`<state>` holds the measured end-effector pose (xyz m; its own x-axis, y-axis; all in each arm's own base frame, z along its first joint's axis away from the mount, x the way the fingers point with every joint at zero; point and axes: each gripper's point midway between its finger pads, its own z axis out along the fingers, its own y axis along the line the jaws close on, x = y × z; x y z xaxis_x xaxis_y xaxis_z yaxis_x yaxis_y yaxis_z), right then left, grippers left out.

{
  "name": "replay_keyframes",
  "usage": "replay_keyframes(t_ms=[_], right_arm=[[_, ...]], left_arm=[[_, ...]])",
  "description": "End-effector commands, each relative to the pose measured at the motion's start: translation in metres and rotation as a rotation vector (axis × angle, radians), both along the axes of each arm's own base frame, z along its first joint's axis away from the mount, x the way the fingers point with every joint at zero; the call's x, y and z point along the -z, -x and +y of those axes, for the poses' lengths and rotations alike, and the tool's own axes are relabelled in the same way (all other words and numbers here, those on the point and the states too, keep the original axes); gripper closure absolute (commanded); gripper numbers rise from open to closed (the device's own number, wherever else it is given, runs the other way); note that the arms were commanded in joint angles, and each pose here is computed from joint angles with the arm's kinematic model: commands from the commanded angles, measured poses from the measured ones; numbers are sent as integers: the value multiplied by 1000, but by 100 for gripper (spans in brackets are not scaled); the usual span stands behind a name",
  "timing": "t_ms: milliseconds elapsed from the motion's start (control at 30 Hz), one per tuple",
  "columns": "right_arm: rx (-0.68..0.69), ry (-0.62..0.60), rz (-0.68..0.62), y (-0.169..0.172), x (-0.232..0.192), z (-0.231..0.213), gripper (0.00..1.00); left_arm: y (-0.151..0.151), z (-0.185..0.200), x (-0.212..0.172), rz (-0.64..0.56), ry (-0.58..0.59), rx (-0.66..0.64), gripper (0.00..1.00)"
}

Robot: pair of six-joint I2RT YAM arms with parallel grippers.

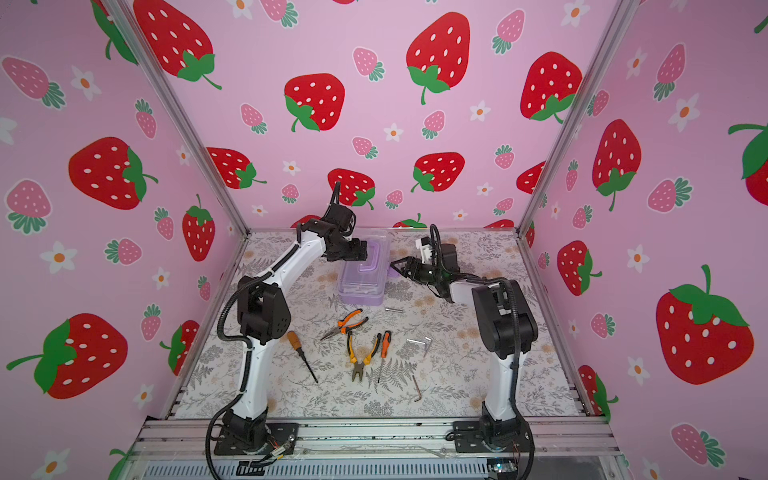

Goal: Pack the tool kit

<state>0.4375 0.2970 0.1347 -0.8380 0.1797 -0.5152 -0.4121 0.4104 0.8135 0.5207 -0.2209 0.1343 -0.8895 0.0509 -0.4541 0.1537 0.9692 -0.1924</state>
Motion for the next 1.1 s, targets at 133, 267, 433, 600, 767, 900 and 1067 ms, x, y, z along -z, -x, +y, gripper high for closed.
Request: replay_keyframes(t_ms=[133, 267, 433, 600, 767, 900, 1067], right_arm=[[-6, -17, -18, 1, -6, -3, 25], [-35, -72, -18, 3, -14, 0, 27], [-51, -122, -22, -2, -24, 4, 35], [-54, -133, -19, -10, -27, 9, 47], [-56, -129, -17, -20, -25, 19, 80], [-87, -94, -18, -28, -22, 36, 93], [-104, -73, -8, -39, -14, 54, 100]], left_arm=[[4, -4, -6, 12, 17, 7, 23], [6, -13, -20, 4, 137, 21, 26], [6, -12, -44, -10, 315, 15, 27], [2, -2, -64, -22, 487, -6, 28], [-4, 18, -64, -19, 596, -59, 28], [-6, 25, -62, -15, 639, -77, 29], [-6, 25, -63, -14, 650, -69, 29]])
